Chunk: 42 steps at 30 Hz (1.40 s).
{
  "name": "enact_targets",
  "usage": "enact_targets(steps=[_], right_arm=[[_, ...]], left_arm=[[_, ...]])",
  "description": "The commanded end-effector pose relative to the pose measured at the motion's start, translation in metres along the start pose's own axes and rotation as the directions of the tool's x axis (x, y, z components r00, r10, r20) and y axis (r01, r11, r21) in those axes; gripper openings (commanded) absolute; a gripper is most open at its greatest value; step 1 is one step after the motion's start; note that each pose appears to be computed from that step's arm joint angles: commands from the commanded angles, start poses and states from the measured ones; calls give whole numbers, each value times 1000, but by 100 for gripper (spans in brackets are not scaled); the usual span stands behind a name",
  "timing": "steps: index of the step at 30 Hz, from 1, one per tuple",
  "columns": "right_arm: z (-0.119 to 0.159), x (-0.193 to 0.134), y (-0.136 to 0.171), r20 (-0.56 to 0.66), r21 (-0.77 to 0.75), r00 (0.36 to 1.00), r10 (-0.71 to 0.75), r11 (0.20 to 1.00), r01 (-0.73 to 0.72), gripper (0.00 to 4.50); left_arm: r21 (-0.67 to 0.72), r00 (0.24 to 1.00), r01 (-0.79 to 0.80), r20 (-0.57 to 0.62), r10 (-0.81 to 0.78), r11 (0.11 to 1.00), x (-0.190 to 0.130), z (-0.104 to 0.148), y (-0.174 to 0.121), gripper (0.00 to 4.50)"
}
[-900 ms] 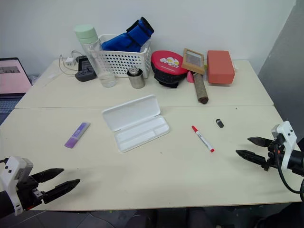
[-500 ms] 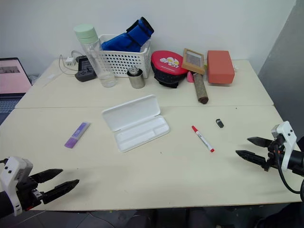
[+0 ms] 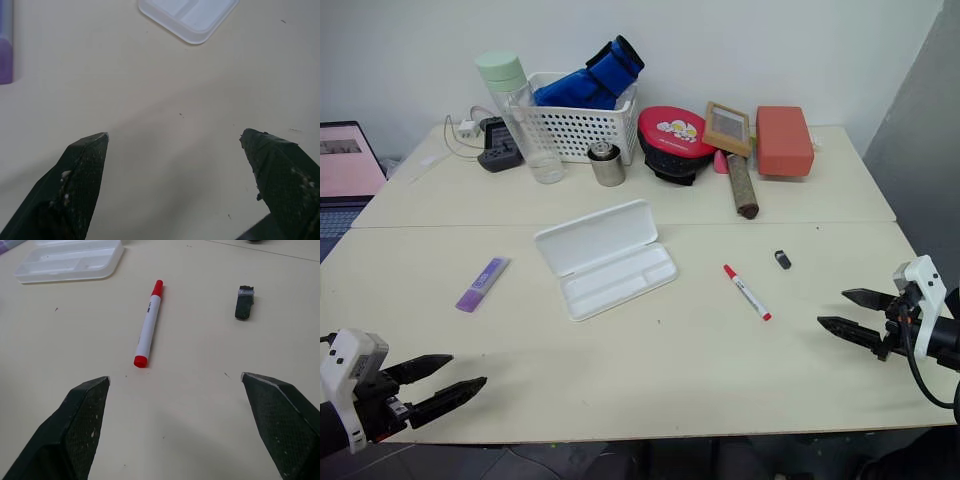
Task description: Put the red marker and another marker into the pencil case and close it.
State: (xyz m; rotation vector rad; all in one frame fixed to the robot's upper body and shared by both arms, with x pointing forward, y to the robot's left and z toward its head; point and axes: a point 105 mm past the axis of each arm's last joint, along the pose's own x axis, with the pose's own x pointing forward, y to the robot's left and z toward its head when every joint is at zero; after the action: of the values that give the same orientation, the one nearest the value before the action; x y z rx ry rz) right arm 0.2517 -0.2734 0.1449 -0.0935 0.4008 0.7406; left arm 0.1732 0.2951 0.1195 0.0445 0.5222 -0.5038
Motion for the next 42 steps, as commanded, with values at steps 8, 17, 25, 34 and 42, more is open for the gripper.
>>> enact_targets(steps=[8,17,25,34,42], right_arm=[[41,-4,68,27,-178,943,333,929,-323,442],[66,14,98,-10,-346,918,396,860,-375,442],[73,20,95,12,-396,935,354,860,-321,442],[77,17,96,43,-407,946,323,870,-278,442],[80,13,95,68,-407,955,288,882,-237,450]], left_arm=[[108,967,216,113,-228,970,54,44,-55,450],[265,915,337,131,-380,903,117,84,-84,450],[410,914,370,3,-407,834,171,85,-75,450],[453,900,423,-109,-422,785,207,70,-76,450],[471,894,437,-130,-429,767,209,68,-75,352]])
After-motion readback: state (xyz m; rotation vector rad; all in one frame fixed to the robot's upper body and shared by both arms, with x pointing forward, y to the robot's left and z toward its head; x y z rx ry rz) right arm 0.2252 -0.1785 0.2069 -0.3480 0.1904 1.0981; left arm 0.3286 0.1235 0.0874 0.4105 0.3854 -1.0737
